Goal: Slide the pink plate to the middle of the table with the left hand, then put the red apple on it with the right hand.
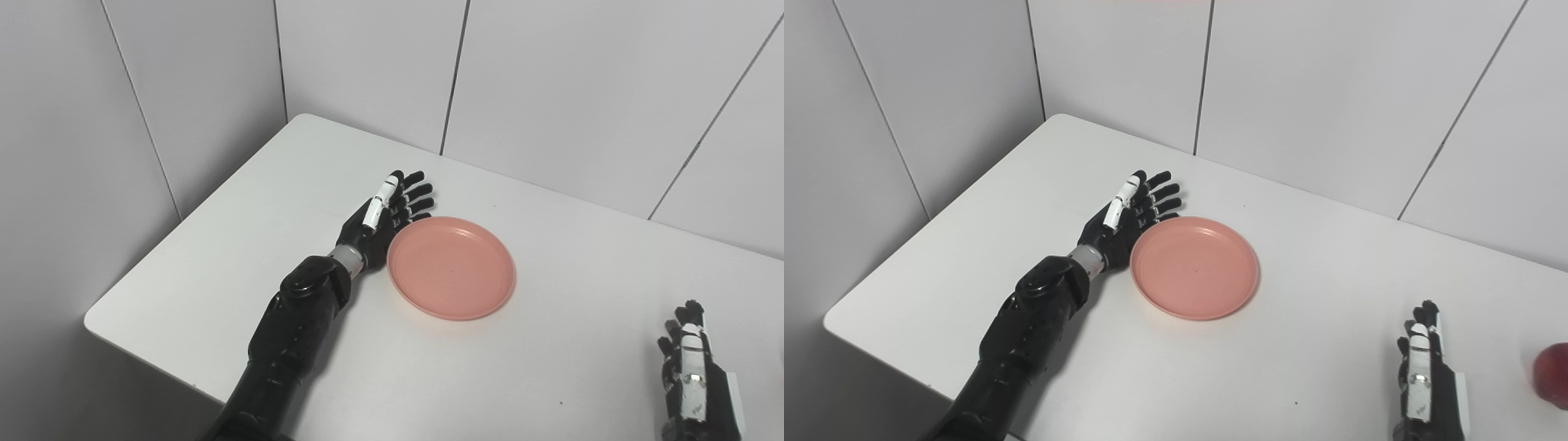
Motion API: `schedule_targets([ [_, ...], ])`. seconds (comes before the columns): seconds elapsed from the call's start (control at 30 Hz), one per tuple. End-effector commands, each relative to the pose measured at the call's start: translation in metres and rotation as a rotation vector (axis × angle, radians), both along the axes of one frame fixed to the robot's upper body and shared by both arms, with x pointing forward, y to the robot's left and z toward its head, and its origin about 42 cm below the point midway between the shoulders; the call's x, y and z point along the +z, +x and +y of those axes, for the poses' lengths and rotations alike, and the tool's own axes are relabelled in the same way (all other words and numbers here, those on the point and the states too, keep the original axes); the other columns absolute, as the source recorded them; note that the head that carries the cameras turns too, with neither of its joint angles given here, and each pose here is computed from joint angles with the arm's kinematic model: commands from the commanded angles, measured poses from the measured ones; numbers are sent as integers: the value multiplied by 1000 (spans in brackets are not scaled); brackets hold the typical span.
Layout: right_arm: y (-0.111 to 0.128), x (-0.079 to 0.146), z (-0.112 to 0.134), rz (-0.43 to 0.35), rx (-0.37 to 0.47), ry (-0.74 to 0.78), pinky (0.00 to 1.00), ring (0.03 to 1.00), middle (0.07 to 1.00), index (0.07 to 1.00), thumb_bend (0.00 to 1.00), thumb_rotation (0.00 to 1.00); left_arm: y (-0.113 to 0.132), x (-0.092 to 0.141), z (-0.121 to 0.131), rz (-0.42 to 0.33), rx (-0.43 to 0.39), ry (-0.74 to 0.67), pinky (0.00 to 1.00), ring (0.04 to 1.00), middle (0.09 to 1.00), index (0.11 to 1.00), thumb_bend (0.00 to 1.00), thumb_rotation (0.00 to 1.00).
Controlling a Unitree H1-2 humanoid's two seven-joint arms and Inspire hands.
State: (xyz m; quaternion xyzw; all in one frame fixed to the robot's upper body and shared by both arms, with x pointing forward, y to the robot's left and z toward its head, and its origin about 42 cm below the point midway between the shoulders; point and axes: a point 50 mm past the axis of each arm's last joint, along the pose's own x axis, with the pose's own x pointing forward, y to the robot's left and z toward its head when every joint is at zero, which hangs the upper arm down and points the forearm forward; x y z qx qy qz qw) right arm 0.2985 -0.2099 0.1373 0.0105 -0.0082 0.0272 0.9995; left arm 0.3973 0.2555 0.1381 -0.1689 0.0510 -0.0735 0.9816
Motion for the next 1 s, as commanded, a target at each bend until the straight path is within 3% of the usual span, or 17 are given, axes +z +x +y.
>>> schedule_targets([
  [0.0,8,18,5,-103,5,11,1000,1000,1000,1000,108,1000,0,1,-5,14,-14,6,900,901,907,895,356,1000],
  [0.97,10,21,16,-103,-7,4,1000,982,988,990,118,1000,-6,-6,-36,22,-68,-31,907,915,923,910,349,1000],
])
